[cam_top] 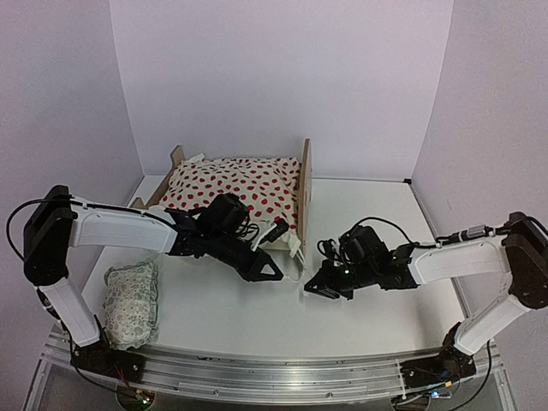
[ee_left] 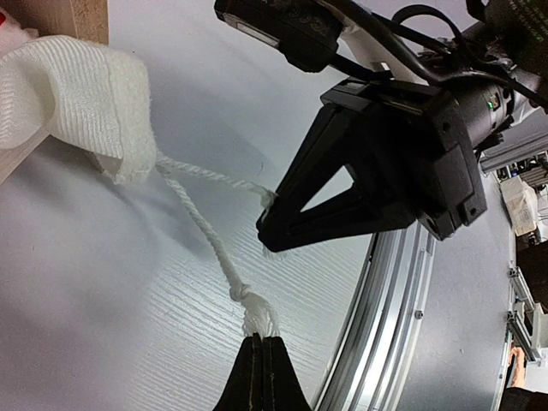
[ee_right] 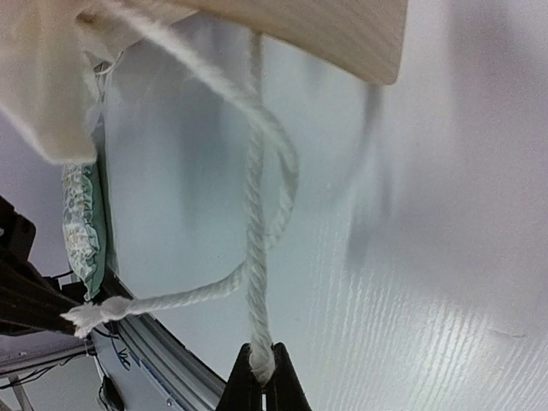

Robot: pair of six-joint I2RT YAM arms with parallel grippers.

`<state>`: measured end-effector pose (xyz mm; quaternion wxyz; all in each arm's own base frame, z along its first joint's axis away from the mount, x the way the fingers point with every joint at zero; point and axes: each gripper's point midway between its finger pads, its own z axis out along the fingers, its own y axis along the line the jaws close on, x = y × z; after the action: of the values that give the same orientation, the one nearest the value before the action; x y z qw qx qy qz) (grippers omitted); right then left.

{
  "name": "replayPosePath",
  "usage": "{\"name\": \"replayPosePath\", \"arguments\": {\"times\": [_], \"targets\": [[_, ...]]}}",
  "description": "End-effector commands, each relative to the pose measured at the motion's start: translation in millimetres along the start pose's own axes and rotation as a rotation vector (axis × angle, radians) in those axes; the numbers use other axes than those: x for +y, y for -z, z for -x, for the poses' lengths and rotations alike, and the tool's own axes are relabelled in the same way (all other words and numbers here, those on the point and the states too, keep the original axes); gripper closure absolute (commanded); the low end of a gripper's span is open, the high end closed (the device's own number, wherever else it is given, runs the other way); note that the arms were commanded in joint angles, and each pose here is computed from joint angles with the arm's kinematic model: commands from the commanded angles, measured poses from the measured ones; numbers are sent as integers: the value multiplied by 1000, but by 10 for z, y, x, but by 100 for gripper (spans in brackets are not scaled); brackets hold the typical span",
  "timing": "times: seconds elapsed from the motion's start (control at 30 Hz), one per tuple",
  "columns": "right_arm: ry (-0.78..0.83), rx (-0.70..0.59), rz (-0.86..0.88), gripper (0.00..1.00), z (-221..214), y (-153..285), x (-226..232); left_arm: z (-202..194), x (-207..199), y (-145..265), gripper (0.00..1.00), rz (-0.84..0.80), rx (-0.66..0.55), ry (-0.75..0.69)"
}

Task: Set up the pet bed
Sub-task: Tie the right ropes of the mattress at the bed frame base.

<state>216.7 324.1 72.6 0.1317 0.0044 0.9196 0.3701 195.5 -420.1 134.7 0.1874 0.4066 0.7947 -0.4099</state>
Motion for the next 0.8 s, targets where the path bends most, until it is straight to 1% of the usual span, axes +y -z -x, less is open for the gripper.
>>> {"name": "replayPosePath", "arguments": {"times": [0.0,0.13,0.17,0.27,0.3,0.4,0.5,0.57,0.63,0.7,0.77], "targets": [[55,103,53,100,-177,-79,232,134,-6,-6,100,17,-26,-37],[78,77,-18,100,-142,-103,83,122,27,1,100,38,-23,-53],[93,65,-40,98,-116,-104,48,135,29,6,100,40,-27,-59],[128,75,-104,84,-68,-142,-39,178,27,5,100,43,-38,-74],[138,80,-108,82,-34,-162,-17,192,29,3,100,44,-42,-78],[164,76,-155,78,63,-203,-39,255,17,4,100,44,-58,-92],[176,38,-254,75,192,-141,-151,299,5,15,100,45,-70,-104],[177,13,-265,75,255,-102,-139,312,0,25,100,46,-72,-111],[148,-7,-251,75,296,-68,-71,308,-6,42,100,48,-69,-117],[70,-36,-230,73,335,-38,4,283,-5,57,100,53,-63,-124],[-23,-77,-212,66,368,-24,51,251,12,74,100,63,-56,-134]]}}
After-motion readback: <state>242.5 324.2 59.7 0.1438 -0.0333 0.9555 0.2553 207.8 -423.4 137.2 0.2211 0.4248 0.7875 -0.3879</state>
